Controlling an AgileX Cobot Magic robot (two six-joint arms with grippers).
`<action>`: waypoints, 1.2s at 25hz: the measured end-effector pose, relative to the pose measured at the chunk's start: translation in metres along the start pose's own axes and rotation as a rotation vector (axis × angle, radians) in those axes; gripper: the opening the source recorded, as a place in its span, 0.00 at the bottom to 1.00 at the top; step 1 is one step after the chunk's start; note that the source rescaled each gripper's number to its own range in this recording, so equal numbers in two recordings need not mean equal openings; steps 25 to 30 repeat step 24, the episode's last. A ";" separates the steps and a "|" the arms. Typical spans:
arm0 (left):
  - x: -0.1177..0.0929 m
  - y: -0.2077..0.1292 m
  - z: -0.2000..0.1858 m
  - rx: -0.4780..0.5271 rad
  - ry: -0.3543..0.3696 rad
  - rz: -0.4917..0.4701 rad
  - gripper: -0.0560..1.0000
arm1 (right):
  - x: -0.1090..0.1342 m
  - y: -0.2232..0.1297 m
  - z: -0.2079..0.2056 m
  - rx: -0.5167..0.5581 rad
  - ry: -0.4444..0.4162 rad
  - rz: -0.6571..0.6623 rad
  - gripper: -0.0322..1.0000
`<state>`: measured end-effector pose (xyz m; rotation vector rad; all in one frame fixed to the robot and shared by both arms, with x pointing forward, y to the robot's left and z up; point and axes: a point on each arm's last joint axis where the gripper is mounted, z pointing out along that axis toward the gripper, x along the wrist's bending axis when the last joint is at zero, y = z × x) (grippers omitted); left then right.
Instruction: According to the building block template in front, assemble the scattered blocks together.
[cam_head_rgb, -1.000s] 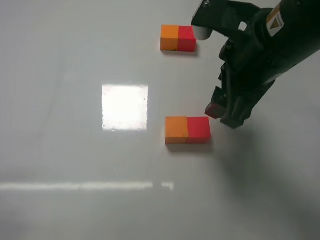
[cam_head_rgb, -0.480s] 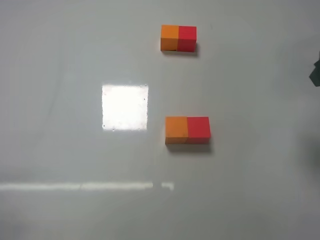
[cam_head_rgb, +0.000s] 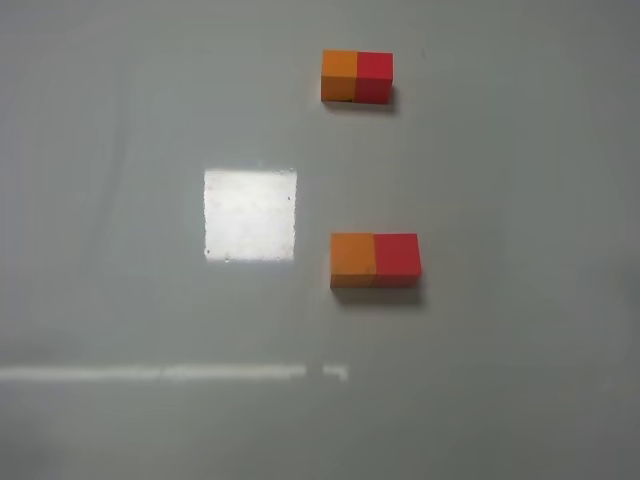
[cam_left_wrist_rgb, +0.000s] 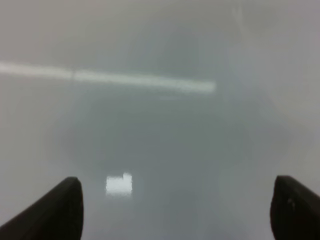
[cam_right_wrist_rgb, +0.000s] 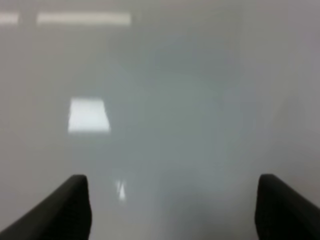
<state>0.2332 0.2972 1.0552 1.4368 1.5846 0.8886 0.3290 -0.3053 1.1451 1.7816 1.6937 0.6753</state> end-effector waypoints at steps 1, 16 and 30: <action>0.000 0.000 0.000 0.000 0.000 0.000 0.05 | 0.001 -0.015 0.001 -0.004 0.007 0.006 0.56; 0.000 0.000 0.000 0.000 0.000 -0.001 0.05 | 0.000 -0.127 -0.008 -0.376 0.022 0.008 0.56; 0.000 0.000 0.000 0.000 0.000 -0.001 0.05 | 0.001 -0.127 -0.007 -0.380 0.029 0.002 0.54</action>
